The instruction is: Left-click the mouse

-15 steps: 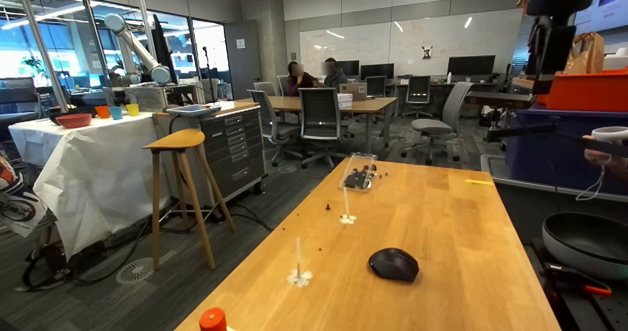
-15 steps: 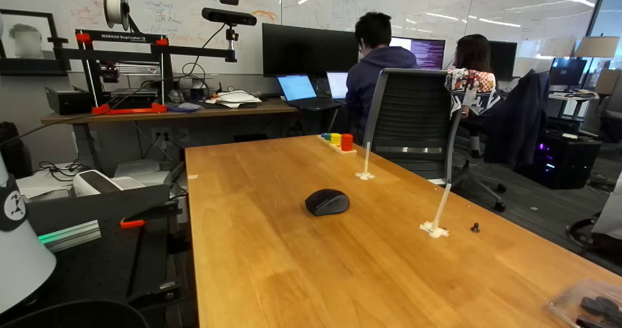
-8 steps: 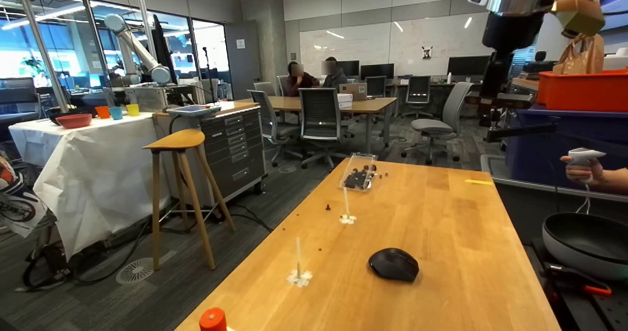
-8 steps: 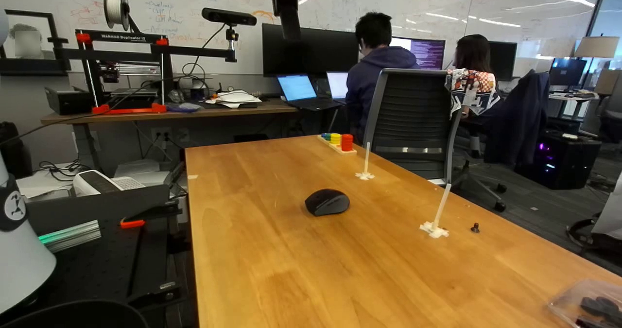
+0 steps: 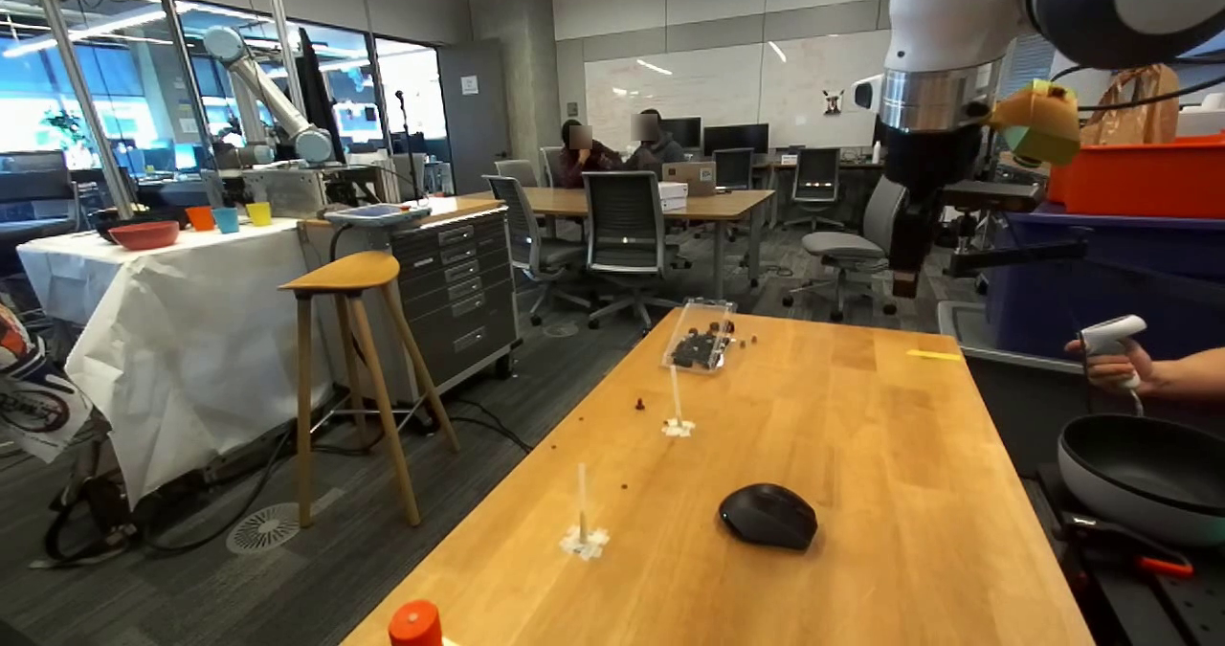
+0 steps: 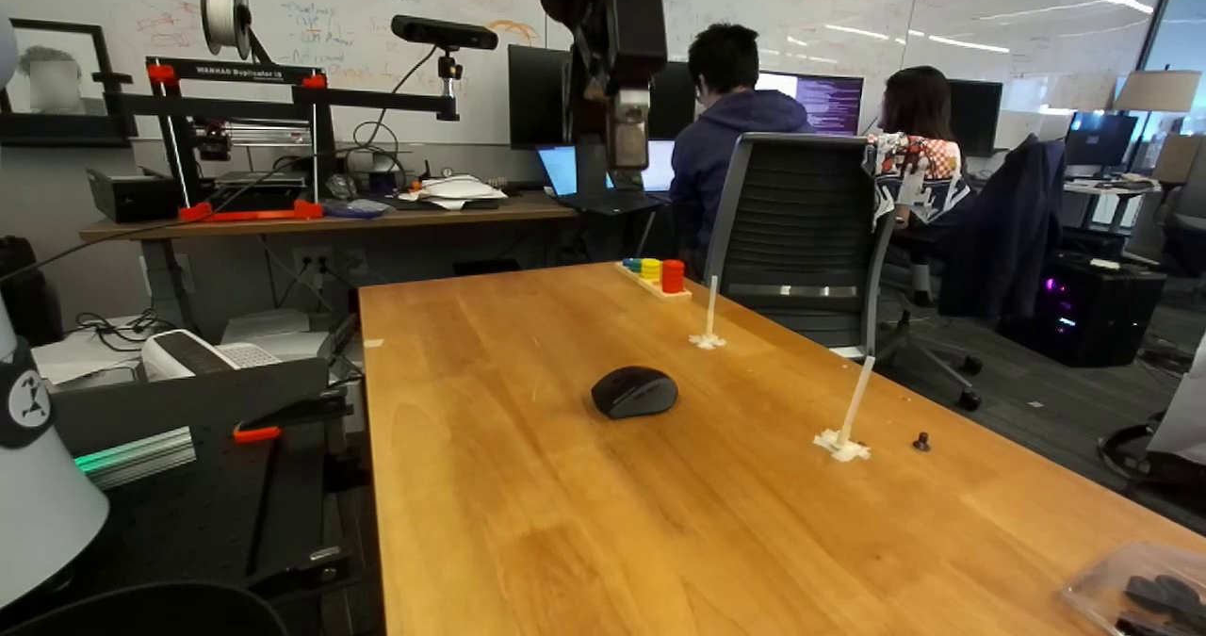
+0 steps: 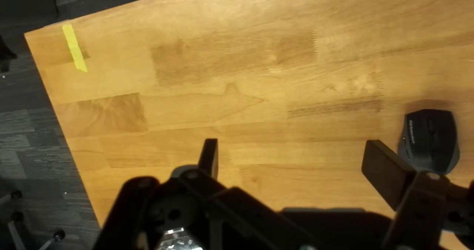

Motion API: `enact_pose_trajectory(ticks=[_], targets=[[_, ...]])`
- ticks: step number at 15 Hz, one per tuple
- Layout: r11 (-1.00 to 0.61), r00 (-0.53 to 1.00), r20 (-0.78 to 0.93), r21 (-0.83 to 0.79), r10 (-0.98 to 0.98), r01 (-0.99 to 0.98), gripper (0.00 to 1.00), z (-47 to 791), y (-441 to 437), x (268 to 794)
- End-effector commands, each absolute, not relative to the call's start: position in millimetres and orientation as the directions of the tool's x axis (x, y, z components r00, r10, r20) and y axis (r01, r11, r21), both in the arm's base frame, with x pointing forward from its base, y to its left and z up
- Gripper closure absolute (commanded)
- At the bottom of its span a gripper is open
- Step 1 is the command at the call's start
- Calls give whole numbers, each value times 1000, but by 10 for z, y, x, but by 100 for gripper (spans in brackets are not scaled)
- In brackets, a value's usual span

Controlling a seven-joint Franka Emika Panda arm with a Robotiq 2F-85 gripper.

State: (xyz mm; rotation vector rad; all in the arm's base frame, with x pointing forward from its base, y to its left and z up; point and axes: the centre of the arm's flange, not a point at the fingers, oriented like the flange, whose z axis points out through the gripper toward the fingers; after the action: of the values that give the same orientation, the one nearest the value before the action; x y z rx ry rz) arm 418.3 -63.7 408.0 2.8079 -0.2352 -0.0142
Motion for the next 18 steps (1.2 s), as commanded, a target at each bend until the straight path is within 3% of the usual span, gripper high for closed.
enact_pose_trajectory(ticks=[1, 16, 17, 18], targets=[[-958, 989, -18, 253, -148, -139, 0, 3907, -634, 4509], [-963, 994, -99, 259, 45, 69, 0, 3257, 124, 5017], [-958, 995, -87, 277, 50, 72, 25, 3224, 163, 5031], [-951, 996, -74, 299, 58, 78, 27, 3180, 201, 5044]])
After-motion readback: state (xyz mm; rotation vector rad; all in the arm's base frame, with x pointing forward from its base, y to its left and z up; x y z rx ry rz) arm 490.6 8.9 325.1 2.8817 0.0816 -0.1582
